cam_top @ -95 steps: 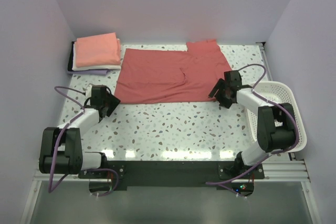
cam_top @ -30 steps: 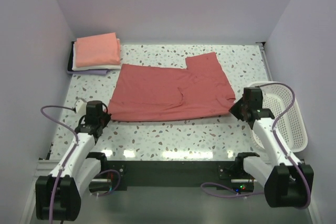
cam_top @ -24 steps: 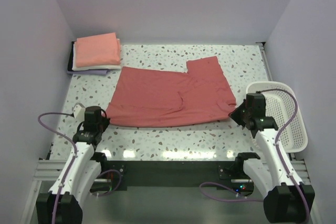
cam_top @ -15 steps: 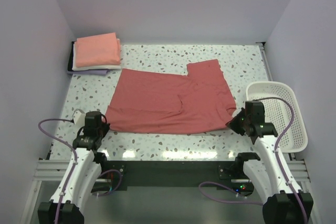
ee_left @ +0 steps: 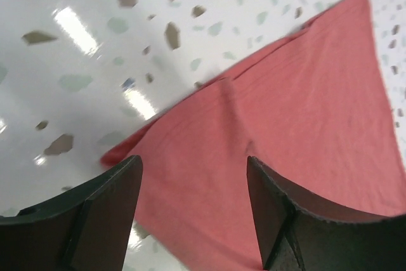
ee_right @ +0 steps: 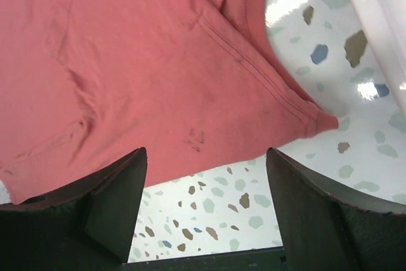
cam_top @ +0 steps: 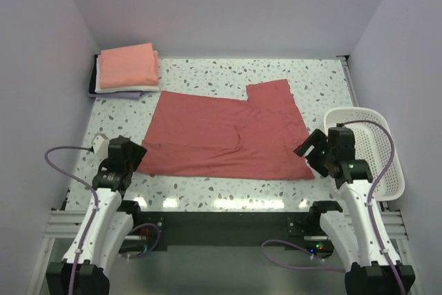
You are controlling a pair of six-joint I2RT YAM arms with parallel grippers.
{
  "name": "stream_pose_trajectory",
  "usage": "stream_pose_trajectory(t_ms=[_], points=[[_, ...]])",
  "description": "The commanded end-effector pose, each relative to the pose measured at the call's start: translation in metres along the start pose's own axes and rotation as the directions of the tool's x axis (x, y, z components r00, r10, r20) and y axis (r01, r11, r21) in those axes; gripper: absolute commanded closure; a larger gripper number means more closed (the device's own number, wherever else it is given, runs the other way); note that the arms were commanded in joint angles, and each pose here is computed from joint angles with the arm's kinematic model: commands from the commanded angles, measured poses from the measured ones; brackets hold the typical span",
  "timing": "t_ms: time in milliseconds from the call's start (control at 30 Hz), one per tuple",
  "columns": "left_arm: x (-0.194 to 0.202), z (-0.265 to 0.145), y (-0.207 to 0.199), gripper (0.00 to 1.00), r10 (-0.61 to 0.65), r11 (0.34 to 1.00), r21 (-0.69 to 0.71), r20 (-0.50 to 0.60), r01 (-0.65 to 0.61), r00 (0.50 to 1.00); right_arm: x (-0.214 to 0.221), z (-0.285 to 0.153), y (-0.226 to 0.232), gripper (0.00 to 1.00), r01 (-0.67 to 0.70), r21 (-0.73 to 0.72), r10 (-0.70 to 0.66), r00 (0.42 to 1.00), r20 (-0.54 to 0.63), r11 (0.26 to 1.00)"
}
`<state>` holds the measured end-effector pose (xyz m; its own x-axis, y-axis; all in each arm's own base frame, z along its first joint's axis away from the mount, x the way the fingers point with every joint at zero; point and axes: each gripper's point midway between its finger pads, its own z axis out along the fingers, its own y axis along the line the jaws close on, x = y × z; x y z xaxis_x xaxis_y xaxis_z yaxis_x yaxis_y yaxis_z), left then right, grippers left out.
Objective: Fold and stack the t-shirts
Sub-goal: Fold the tshirt
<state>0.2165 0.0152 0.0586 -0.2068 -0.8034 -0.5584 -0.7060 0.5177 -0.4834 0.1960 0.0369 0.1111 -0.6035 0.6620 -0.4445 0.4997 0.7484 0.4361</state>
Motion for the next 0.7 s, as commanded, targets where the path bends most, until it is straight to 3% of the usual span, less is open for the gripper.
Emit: stream_pose_trajectory(t_ms=[0,133,300,500,667], points=[[-0.048,-0.011,-0.066,0.28,0.018,0.987,0.156,0.110,-0.035,0.994,-0.031,-0.003,0.034,0.21,0.057,-0.095,-0.052,0.997,0.057,0.994],[-0.068,0.003,-0.123,0.30,0.088,0.971,0.210,0.112,-0.110,0.990,-0.057,0.016,0.074,0.21,0.083,-0.188,-0.070,0.995,0.075,0.979],[-0.080,0.028,-0.185,0.32,0.193,0.949,0.225,0.133,-0.219,0.972,-0.091,0.044,0.119,0.23,0.154,-0.202,-0.135,0.985,0.105,0.967],[-0.067,0.080,-0.237,0.42,0.352,0.915,0.157,0.144,-0.373,0.925,-0.138,0.060,0.163,0.23,0.212,-0.219,-0.168,0.965,0.203,0.953],[-0.039,0.137,-0.251,0.50,0.495,0.865,0.038,0.087,-0.500,0.864,-0.160,0.088,0.183,0.23,0.229,-0.200,-0.186,0.959,0.213,0.953]])
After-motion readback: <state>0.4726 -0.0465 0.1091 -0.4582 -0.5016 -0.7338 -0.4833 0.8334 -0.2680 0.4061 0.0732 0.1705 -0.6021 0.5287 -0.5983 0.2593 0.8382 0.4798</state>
